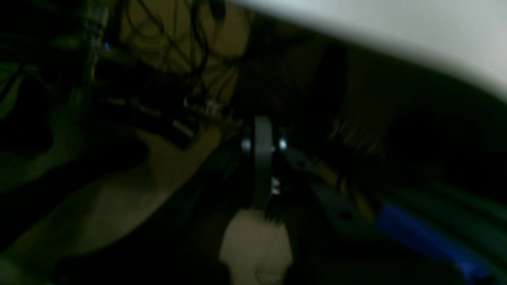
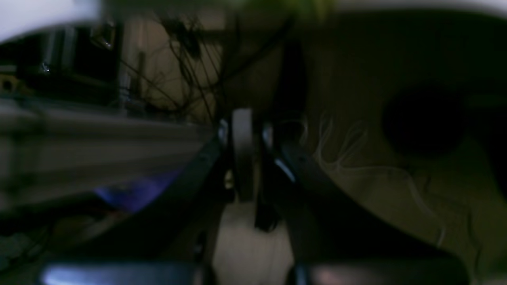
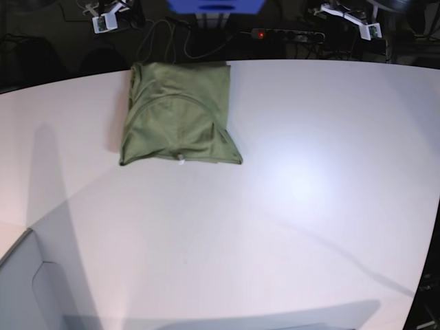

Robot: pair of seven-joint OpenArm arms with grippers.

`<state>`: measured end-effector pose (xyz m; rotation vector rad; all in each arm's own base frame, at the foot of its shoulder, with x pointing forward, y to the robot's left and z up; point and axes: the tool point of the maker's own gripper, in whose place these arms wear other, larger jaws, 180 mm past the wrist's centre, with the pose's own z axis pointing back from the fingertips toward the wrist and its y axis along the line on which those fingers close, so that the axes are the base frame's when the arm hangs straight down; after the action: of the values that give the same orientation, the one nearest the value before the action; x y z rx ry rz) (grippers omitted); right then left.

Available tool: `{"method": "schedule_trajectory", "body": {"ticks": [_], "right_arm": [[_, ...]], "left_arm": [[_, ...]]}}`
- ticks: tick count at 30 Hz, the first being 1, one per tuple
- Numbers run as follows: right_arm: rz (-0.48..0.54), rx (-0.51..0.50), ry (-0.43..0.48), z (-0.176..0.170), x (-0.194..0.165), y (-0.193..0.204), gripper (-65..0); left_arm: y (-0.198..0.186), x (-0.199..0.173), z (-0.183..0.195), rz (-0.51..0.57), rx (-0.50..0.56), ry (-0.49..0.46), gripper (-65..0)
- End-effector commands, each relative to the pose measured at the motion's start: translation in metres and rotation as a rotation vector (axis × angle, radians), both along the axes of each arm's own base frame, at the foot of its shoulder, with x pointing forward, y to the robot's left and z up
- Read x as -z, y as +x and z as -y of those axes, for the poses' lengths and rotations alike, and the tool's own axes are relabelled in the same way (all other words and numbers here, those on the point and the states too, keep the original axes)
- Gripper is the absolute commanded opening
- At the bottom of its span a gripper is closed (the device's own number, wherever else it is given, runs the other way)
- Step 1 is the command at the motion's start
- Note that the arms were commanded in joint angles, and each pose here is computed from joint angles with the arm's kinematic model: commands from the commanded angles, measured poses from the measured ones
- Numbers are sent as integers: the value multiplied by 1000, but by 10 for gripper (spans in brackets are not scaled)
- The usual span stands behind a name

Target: Fold the T-shirt properly

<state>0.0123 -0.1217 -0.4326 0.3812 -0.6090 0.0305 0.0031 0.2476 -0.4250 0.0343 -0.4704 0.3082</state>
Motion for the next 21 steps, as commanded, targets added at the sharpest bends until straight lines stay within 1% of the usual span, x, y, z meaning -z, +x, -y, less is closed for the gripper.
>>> {"method": "schedule_trajectory", "body": {"ticks": [1, 4, 6, 8, 11, 12, 13, 15, 16, 18, 21], "right_arm": [[6, 12, 16, 2, 3, -1, -650], [-83, 25, 36, 5, 38, -16, -650], [-142, -3, 56, 3, 61, -26, -650], [-196, -53, 87, -8, 81, -33, -650], [-281, -94, 125, -23, 107, -48, -650], [-301, -105, 136, -28, 113, -51, -650], [-311, -112, 147, -33, 119, -51, -650], [-308, -124, 179, -47, 129, -50, -650], [-299, -127, 197, -53, 133, -48, -650], [-283, -120, 224, -62, 141, -48, -650], [-264, -69, 236, -62, 153, -48, -650]], "left_arm": [[-5, 9, 6, -26, 16, -12, -650], [-21, 47, 18, -134, 48, -30, -650], [-32, 75, 24, -196, 27, -63, -650], [-39, 99, 29, -215, -1, -92, -650], [-47, 130, 41, -194, -56, -133, -650], [-50, 140, 40, -197, -43, -127, -650], [-50, 151, 40, -202, -11, -118, -650], [-59, 175, 55, -237, 59, -141, -650], [-64, 185, 59, -251, 72, -151, -650], [-72, 201, 62, -277, 77, -175, -650], [-78, 213, 62, -300, 73, -192, -650]]}}
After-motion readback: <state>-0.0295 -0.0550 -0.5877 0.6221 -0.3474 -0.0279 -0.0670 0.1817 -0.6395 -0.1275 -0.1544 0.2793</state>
